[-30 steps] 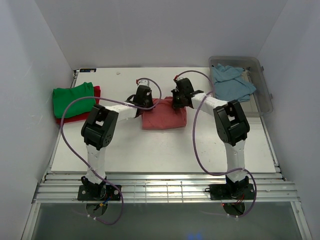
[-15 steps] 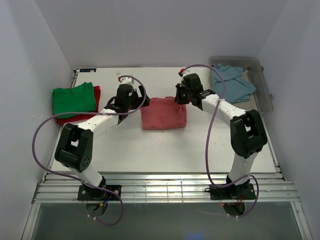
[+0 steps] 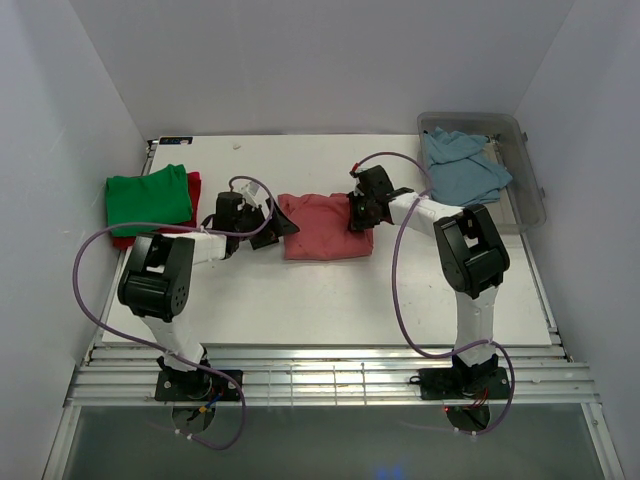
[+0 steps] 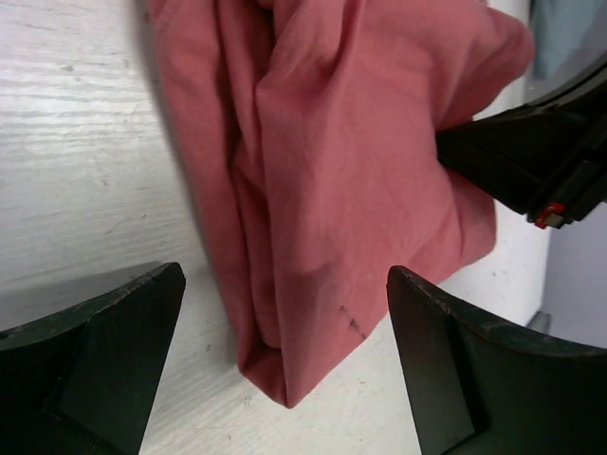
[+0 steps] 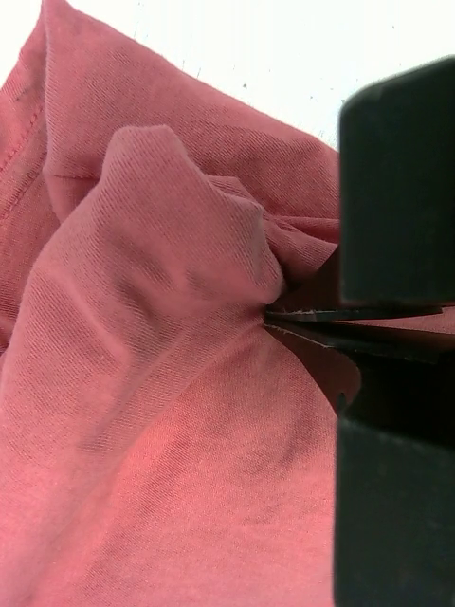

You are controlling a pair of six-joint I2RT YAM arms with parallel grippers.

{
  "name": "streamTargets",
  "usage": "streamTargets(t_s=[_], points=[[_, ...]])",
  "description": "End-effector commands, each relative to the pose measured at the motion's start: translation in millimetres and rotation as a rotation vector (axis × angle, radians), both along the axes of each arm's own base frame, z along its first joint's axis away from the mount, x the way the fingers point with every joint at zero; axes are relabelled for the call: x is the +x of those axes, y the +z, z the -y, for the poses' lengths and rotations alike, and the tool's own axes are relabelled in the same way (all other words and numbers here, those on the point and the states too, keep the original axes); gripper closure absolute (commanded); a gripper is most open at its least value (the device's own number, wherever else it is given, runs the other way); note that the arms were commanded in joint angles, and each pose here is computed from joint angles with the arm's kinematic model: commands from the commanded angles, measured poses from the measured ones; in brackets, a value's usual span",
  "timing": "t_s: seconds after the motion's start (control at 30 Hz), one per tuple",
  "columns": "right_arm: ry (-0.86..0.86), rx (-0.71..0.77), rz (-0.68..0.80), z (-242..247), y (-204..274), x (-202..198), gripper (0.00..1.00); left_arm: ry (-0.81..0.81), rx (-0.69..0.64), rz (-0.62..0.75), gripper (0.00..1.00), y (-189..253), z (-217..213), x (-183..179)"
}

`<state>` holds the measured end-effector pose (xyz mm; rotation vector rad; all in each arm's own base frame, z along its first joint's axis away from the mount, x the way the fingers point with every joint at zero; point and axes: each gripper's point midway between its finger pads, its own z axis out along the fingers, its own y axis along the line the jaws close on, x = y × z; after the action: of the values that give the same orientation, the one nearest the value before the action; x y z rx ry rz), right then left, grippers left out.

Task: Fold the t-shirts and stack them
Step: Fold the tshirt

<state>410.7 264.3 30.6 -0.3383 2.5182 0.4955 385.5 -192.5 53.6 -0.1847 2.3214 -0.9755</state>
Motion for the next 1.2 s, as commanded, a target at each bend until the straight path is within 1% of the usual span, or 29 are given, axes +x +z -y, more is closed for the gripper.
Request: streamTargets(t_s=[0.0,0.13,0.23,0.3,0.4,0.5,0.57,0.63,0.67,0.7,0.73,0.8,1.03,1.07,1.1,1.13,1.17], points=[[0.014,-0.076,-0.045,9.1,-16.4,-9.4,0.92,-0.065,-0.144,0.044,0.02,19.3,12.8,6.9],[0.023,-0.101,-0.046,13.7,-17.8,-15.3,0.92,-0.048,-0.132,0.017,0.02,3.2,12.4,15.3],[0.028,-0.098,-0.038,12.4,-14.4,-17.3,0.92,-0.018,-0.091,-0.014,0.02,-15.3,6.4,18.5],[0.035,-0.101,-0.032,11.9,-12.9,-17.8,0.92,0.001,-0.06,-0.016,0.02,-22.0,1.7,17.3],[0.049,-0.1,-0.026,8.1,-10.9,-18.8,0.92,-0.013,-0.056,-0.048,0.02,-34.9,3.1,10.8],[0.058,-0.103,-0.031,4.2,-12.0,-20.7,0.92,-0.033,-0.033,-0.064,0.02,-46.0,14.3,5.2],[0.057,-0.101,-0.038,1.7,-14.3,-22.9,0.92,-0.055,-0.02,-0.058,0.02,-48.5,29.9,4.8],[0.06,-0.096,-0.042,-1.4,-15.5,-26.2,0.92,-0.081,-0.016,-0.081,0.02,-58.0,46.5,0.1],[0.06,-0.09,-0.045,-3.7,-15.7,-28.2,0.92,-0.079,-0.015,-0.071,0.02,-56.7,51.9,5.8],[0.065,-0.087,-0.05,-5.8,-17.1,-31.7,0.92,-0.09,-0.014,-0.075,0.02,-58.9,60.1,4.2],[0.068,-0.084,-0.047,-7.7,-16.3,-32.7,0.92,-0.091,-0.011,-0.091,0.02,-65.8,63.9,3.7],[0.076,-0.084,-0.05,-11.8,-17.6,-38.1,0.92,-0.092,-0.008,-0.083,0.02,-66.2,70.4,9.3],[0.096,-0.08,-0.058,-22.7,-22.3,-51.1,0.92,-0.097,-0.003,-0.106,0.02,-76.6,80.4,5.9],[0.098,-0.078,-0.056,-24.2,-22.0,-51.4,0.92,-0.097,0.001,-0.106,0.04,-77.5,80.5,5.6],[0.103,-0.077,-0.057,-26.3,-22.6,-53.5,0.92,-0.094,0.005,-0.113,0.14,-80.4,79.7,4.7],[0.104,-0.076,-0.056,-27.1,-21.6,-54.9,0.92,-0.088,0.008,-0.115,0.26,-81.4,79.0,5.2],[0.108,-0.075,-0.053,-29.3,-21.1,-56.3,0.92,-0.086,0.007,-0.12,0.41,-82.3,79.6,5.1]])
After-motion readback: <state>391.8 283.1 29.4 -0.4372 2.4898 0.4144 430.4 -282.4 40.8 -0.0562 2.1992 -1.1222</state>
